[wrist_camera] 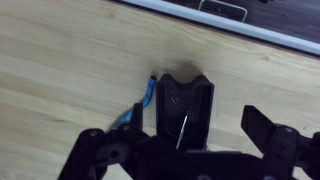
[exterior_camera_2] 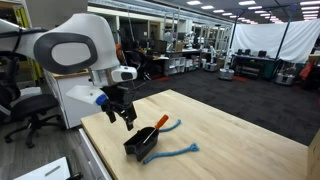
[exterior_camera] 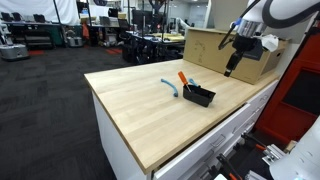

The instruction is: Take the screwdriver out of the box

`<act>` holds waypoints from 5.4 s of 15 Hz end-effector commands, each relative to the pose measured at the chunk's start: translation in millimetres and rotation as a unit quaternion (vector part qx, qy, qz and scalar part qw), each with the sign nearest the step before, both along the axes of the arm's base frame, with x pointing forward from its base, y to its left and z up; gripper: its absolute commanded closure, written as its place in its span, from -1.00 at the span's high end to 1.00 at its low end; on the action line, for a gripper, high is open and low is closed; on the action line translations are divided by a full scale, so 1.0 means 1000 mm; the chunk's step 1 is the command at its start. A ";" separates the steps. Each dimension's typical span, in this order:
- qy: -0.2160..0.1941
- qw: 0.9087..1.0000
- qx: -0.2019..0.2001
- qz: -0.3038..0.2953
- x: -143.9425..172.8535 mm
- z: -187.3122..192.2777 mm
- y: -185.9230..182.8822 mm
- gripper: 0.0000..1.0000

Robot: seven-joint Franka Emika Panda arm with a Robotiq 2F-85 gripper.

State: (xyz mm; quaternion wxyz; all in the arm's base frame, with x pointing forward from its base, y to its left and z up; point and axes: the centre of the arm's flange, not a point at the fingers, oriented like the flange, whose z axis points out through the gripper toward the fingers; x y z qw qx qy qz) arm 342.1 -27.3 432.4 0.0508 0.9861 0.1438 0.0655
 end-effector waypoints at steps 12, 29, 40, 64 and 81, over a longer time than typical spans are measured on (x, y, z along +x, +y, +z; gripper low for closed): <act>-0.037 0.998 0.034 -0.027 0.124 -0.054 0.044 1.00; -0.017 0.994 0.066 -0.083 0.171 -0.103 0.046 1.00; -0.067 0.984 0.047 -0.156 0.197 -0.128 0.046 0.43; -0.115 0.989 0.006 -0.088 0.178 -0.071 0.126 -0.83; 0.061 0.983 -0.143 0.094 0.178 -0.116 0.265 -0.83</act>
